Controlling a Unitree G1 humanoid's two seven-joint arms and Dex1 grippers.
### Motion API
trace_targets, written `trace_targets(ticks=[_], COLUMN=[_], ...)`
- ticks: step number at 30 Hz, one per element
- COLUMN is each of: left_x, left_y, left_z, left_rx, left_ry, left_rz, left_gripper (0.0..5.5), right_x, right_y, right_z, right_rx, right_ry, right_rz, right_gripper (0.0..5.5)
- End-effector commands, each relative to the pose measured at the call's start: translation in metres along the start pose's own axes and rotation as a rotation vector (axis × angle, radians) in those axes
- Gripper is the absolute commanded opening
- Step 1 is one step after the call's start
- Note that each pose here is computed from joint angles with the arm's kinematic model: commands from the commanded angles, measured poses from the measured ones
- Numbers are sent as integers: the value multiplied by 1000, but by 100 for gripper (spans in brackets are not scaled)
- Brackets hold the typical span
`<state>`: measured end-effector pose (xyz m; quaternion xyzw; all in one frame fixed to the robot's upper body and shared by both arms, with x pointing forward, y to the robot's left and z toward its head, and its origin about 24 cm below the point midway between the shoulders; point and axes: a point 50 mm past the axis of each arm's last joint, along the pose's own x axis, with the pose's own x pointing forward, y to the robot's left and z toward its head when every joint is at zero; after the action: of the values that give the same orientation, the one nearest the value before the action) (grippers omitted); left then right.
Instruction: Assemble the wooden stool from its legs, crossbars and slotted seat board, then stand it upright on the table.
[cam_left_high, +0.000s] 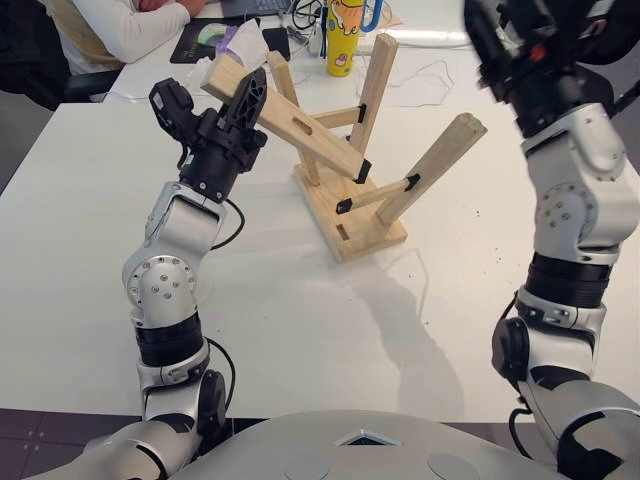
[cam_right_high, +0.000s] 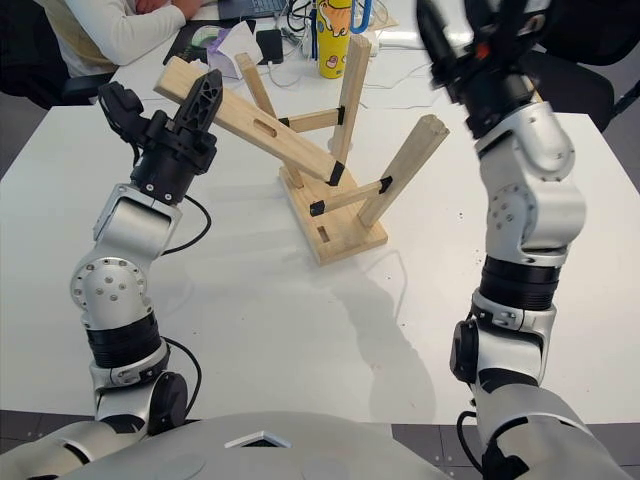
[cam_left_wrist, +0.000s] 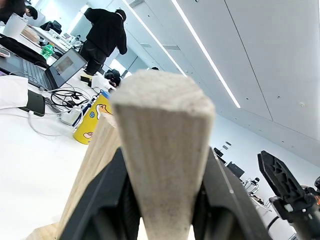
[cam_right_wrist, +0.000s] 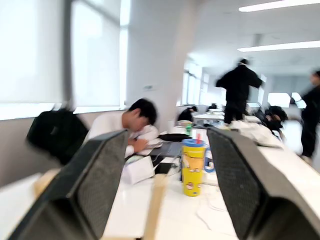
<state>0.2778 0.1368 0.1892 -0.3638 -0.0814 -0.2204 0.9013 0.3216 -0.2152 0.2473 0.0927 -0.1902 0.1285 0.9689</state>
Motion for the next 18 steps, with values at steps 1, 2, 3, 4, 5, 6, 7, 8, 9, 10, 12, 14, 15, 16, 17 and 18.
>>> trace_targets(ticks=[1,2,3,4,5,6,7,8,9,10,12,14,15,16,17,18], left_x=[0,-1,-2,-2,-3,-4,-4,-4,-5,-6,-6,-6,-6,-6,-6,-6], left_y=[2,4,5,6,8,11,13,14,15,16,18,19,19,20,20,20], left_z=[7,7,8,8,8,8,8,6,6,5,4,3,3,3,3,2], left_rx=[31,38,46,49,55,63,72,78,83,88,90,92,93,94,93,93], left_ry=[-29,-31,-35,-38,-39,-38,-35,-31,-29,-27,-27,-24,-24,-24,-24,-24], left_rz=[34,47,60,76,94,112,129,141,152,161,173,178,179,179,179,179], left_gripper=[104,104,104,104,104,104,104,104,104,104,104,104,104,104,104,104], right_x=[-12,-18,-24,-33,-42,-49,-56,-61,-65,-66,-67,-69,-71,-72,-73,-74], right_y=[-25,-32,-38,-46,-54,-58,-58,-60,-58,-55,-44,-31,-25,-21,-18,-16], right_z=[-10,-16,-22,-30,-35,-37,-35,-35,-35,-35,-34,-33,-33,-34,-35,-35], right_rx=[47,48,47,59,93,155,217,250,306,352,438,494,503,501,504,507], right_ry=[90,123,157,199,228,223,199,196,196,200,207,231,250,267,280,288], right_rz=[-128,-148,-167,-184,-196,-174,-133,-114,-89,-62,6,92,125,147,160,165], right_gripper=[290,290,290,290,290,290,290,290,290,290,290,290,290,290,290,290])
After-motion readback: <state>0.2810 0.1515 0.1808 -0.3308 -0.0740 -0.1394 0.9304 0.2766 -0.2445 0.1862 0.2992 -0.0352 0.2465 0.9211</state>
